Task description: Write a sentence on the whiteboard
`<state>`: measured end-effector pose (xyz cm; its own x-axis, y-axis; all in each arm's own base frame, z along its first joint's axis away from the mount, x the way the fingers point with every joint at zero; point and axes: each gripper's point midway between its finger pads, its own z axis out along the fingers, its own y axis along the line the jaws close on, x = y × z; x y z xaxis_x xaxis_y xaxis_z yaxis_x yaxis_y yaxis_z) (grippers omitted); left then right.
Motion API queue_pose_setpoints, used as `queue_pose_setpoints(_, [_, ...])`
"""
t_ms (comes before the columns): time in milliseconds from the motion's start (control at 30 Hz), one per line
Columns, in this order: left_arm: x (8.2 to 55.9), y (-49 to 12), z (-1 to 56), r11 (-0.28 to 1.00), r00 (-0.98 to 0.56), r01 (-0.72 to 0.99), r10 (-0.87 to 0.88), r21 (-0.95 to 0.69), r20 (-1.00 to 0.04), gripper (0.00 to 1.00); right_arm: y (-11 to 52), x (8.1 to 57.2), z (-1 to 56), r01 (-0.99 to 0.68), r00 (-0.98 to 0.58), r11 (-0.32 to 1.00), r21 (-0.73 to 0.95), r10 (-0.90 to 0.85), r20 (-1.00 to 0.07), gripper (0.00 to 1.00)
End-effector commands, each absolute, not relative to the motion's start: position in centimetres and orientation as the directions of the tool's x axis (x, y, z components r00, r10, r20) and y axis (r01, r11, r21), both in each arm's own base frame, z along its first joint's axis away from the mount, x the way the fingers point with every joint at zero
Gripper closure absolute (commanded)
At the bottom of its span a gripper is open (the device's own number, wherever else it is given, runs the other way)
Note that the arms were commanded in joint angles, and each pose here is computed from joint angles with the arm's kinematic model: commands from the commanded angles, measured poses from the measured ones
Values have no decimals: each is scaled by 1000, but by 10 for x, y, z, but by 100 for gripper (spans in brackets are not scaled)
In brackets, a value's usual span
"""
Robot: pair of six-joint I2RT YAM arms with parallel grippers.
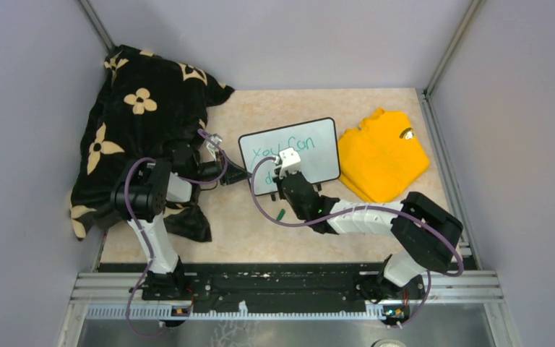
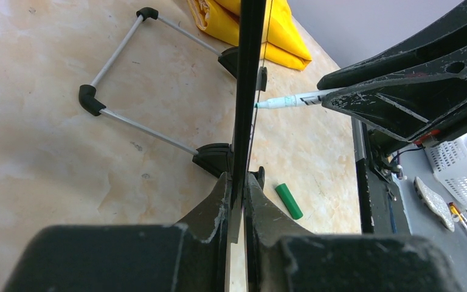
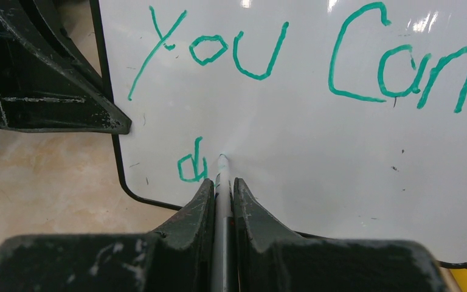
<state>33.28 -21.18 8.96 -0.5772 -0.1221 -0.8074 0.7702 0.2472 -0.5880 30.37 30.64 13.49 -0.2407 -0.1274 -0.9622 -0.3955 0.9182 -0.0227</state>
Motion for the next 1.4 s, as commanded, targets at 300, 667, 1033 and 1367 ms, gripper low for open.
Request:
queue_pose_setpoints(300, [323,-219,74,245,-641,727,-93,-641,-762,100,323,312,150,-424,-227,905,25,-80,-970,100])
queue_pose_setpoints(667, [324,-219,74,247,-639,728,-94,-640,-763,100,322,306,139,-427,-256,904,31,-88,-963,100])
queue_pose_setpoints(1033, [324,-219,75,246,-638,729,-93,-638,-765,100,280,297,194,-355,-178,930,95,33,-983,100])
queue_pose_setpoints(1367, [324,-219,74,248,-638,729,-90,-638,-764,100,246,302,188,-317,-159,946,70,20,-987,100])
